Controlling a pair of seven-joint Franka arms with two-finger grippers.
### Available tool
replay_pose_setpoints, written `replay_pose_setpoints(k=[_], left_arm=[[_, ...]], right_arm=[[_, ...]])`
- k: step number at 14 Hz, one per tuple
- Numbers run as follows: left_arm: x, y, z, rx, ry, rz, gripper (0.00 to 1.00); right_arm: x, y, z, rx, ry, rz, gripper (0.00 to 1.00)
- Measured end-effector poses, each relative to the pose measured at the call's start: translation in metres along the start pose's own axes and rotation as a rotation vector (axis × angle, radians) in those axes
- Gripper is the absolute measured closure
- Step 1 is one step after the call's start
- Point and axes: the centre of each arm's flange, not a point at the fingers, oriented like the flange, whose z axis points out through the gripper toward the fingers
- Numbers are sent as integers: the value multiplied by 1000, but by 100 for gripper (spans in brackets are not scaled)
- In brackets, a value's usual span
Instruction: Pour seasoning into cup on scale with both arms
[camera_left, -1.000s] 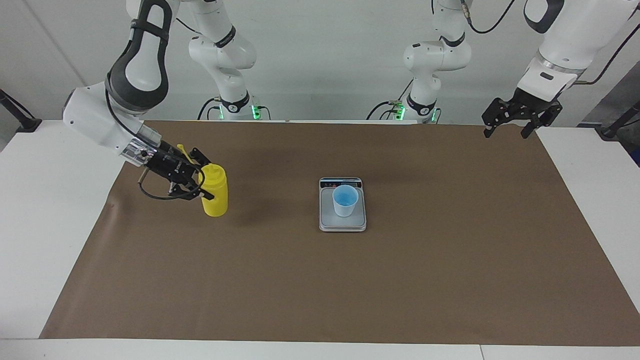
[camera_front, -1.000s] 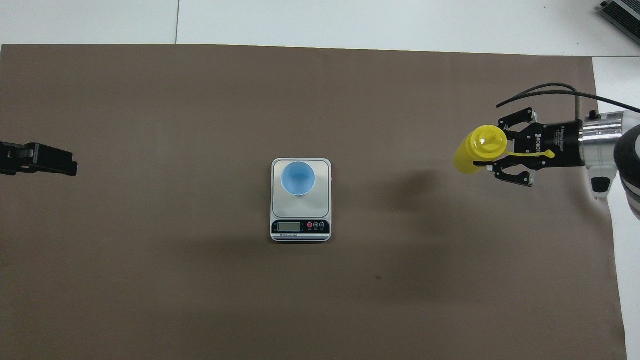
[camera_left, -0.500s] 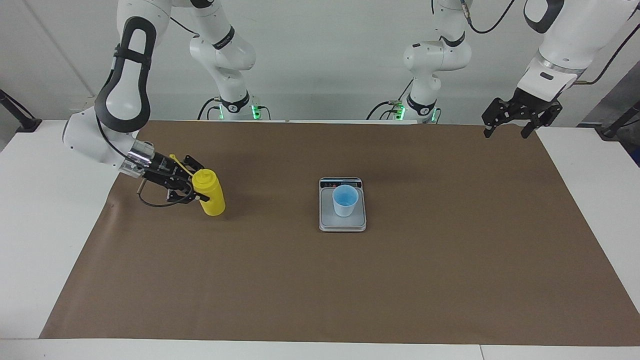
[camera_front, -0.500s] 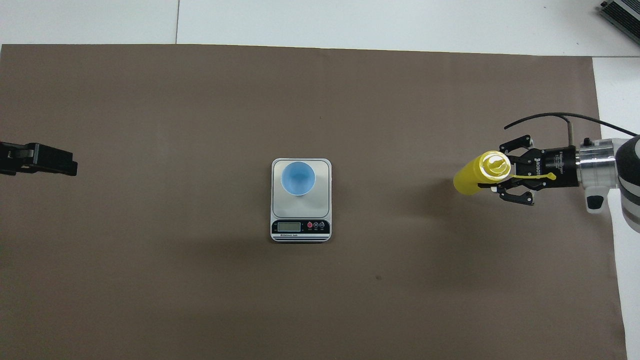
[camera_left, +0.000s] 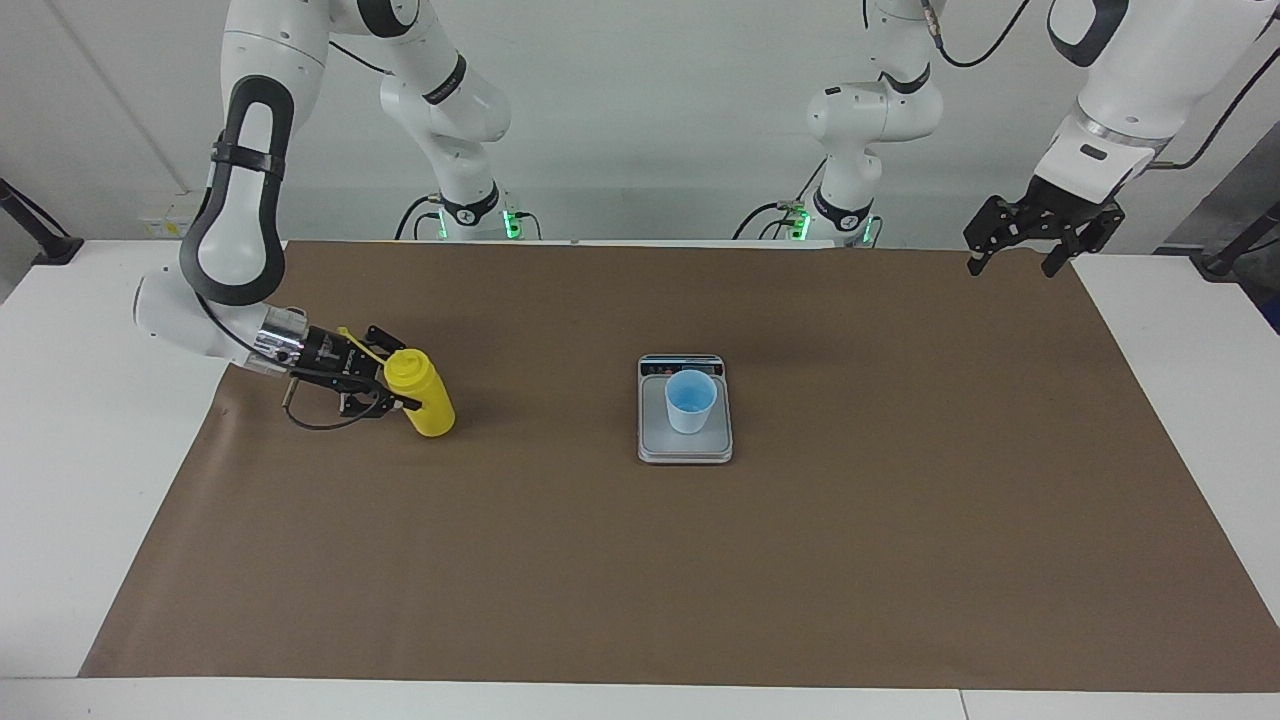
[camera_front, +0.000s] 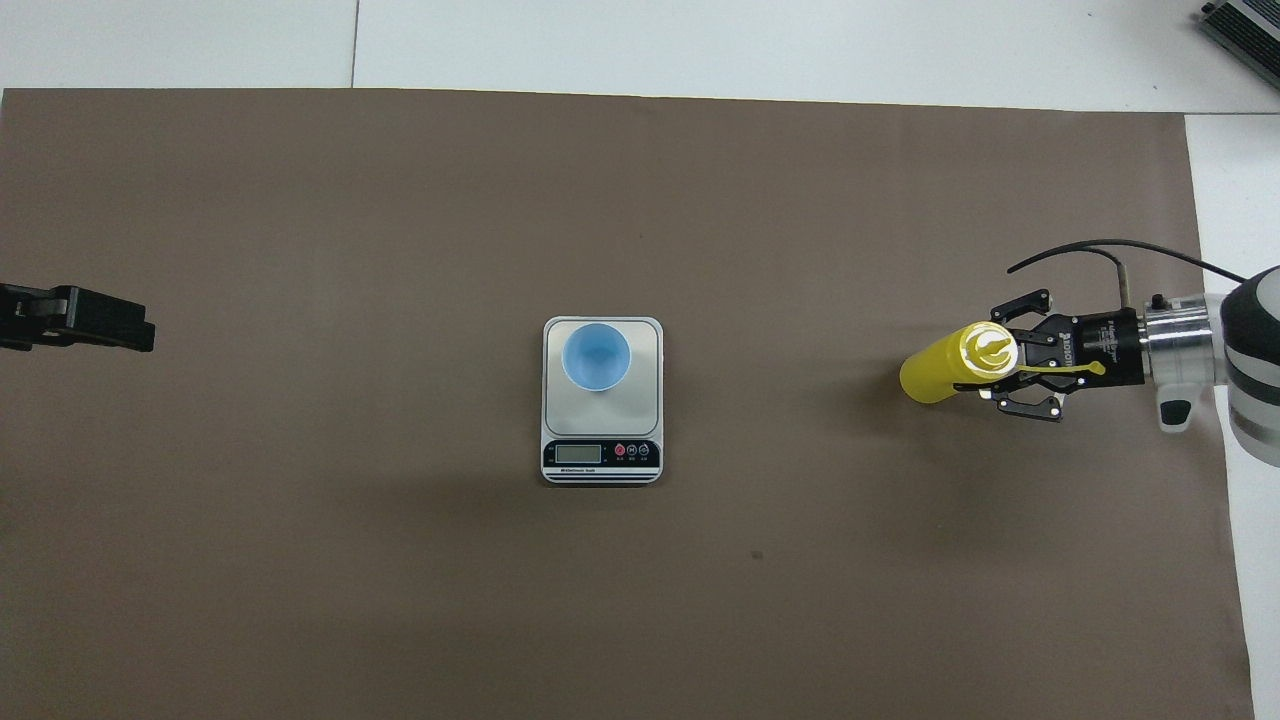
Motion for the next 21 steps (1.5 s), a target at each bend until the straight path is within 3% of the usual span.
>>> replay_pose_setpoints(k=[2,7,21], left_arm=[[0,0,0,0,0,0,0],[0,0,0,0,0,0,0],[0,0,0,0,0,0,0]], right_arm=[[-1,0,0,1,0,-11,54],[-1,-1,-2,3,1,-18,50],[-5,-4,-4,10,13,-40,30]])
